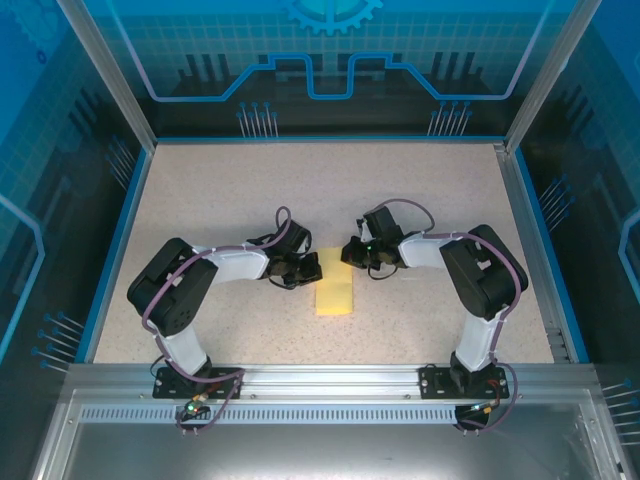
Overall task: Fold a paper plane with a square sheet of paper (pick it up from the middle)
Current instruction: First fold in half a square sheet of paper at the center of the table.
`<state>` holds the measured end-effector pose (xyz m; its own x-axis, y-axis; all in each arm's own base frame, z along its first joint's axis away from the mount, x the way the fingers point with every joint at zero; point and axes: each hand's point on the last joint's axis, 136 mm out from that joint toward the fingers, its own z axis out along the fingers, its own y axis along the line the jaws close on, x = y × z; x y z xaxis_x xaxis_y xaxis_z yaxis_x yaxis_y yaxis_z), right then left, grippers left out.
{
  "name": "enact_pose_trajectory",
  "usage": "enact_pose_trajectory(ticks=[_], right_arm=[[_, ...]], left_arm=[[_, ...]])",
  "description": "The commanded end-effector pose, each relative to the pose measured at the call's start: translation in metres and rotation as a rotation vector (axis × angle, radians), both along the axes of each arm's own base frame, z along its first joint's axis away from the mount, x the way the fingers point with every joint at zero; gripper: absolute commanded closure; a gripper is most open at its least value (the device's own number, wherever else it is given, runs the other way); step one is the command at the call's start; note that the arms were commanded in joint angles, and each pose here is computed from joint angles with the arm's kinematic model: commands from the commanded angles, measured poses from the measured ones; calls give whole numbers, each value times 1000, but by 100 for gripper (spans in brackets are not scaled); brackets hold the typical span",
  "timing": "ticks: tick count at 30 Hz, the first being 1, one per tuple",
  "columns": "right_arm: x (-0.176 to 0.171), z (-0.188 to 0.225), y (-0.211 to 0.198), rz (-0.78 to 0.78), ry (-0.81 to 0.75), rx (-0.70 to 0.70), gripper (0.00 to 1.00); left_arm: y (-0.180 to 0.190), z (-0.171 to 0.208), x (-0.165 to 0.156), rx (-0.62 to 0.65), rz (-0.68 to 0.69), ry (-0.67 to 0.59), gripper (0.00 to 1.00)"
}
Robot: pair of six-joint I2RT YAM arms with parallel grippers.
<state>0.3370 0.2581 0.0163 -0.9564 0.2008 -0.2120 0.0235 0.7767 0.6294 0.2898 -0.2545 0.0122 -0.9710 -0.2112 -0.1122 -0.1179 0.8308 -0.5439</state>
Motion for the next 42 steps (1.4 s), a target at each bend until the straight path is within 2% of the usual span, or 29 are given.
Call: enact_pose_trajectory(ticks=[1, 14, 24, 28, 36, 42], right_arm=[[19, 28, 9, -4, -67, 54, 95], [28, -14, -13, -83, -7, -35, 95], [51, 3, -20, -90, -80, -63, 95], [53, 22, -15, -64, -137, -14, 95], [11, 72, 1, 48, -282, 152, 94], [-20, 67, -13, 58, -242, 61, 92]], left_arm=[[29, -35, -36, 156, -12, 137, 100], [30, -34, -37, 156, -17, 135, 100], [31, -35, -40, 159, -17, 136, 100], [31, -35, -39, 159, -18, 135, 100], [31, -34, -38, 163, -15, 133, 100], [32, -36, -39, 168, -17, 134, 100]])
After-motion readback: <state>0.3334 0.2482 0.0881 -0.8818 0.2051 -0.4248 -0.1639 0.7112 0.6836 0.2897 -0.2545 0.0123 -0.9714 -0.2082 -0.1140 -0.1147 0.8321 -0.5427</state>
